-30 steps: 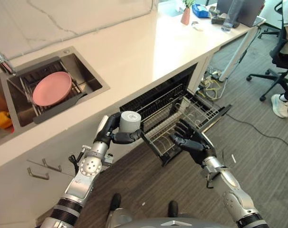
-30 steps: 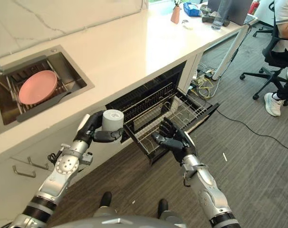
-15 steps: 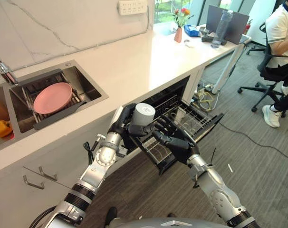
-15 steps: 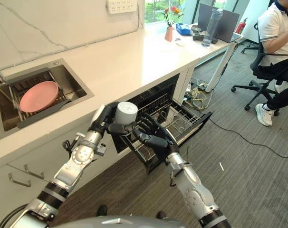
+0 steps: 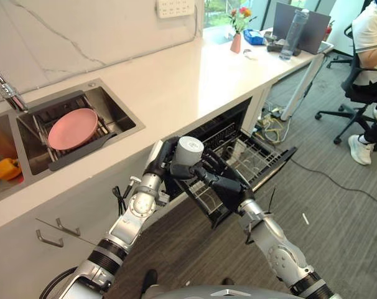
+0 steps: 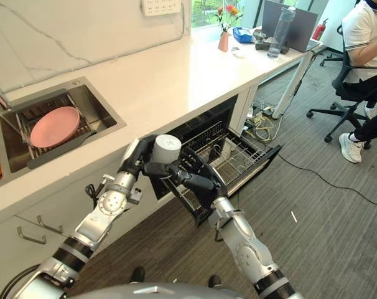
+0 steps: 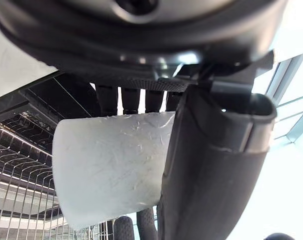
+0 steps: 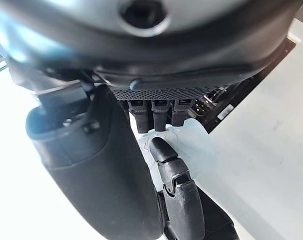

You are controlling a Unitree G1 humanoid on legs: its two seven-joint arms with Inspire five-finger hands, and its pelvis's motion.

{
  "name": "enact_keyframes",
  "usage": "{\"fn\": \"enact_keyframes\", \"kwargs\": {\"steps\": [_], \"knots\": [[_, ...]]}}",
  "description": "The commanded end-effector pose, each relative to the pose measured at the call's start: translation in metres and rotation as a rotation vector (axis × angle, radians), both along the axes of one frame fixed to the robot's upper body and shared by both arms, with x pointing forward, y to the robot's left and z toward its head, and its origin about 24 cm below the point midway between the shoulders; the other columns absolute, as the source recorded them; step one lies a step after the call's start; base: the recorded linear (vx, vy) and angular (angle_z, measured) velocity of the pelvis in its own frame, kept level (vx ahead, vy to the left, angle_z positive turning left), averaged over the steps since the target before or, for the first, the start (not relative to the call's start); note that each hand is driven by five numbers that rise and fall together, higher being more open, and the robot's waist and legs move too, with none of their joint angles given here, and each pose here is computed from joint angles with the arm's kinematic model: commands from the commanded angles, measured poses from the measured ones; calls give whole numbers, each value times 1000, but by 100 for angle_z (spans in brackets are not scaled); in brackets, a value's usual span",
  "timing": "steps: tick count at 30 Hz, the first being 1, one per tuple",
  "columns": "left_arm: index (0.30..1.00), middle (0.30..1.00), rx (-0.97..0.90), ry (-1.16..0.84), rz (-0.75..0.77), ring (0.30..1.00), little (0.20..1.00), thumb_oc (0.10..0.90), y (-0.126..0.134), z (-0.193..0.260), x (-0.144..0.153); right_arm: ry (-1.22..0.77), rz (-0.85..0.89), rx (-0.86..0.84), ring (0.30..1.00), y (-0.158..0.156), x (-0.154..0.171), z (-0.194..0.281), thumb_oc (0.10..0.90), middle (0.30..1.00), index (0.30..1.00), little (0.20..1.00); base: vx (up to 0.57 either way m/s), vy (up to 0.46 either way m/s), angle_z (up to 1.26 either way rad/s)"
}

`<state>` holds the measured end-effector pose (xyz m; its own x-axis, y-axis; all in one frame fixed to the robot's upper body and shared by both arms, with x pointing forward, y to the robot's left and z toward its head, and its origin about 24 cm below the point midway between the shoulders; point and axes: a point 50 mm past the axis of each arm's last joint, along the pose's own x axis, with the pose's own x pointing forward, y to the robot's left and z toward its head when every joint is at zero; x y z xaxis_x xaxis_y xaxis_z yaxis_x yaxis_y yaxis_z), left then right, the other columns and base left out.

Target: Place the dishes in the dishwasher.

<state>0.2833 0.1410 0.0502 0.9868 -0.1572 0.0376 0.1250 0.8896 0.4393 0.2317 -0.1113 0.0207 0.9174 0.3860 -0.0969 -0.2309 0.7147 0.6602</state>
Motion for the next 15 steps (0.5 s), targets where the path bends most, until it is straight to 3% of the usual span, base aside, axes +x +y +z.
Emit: {"fn": "enact_keyframes", "kwargs": {"steps": [1, 15], "knots": [[300, 300, 48, -291, -129, 300, 300, 400, -41, 63, 32, -246, 12, 54, 900, 16, 32, 53, 800, 900, 900, 900, -17, 58, 0], [300, 300, 73, -290, -163, 300, 300, 400, -73, 62, 41, -228, 11, 26, 900, 54, 49, 61, 800, 900, 900, 900, -3, 8, 0]]}}
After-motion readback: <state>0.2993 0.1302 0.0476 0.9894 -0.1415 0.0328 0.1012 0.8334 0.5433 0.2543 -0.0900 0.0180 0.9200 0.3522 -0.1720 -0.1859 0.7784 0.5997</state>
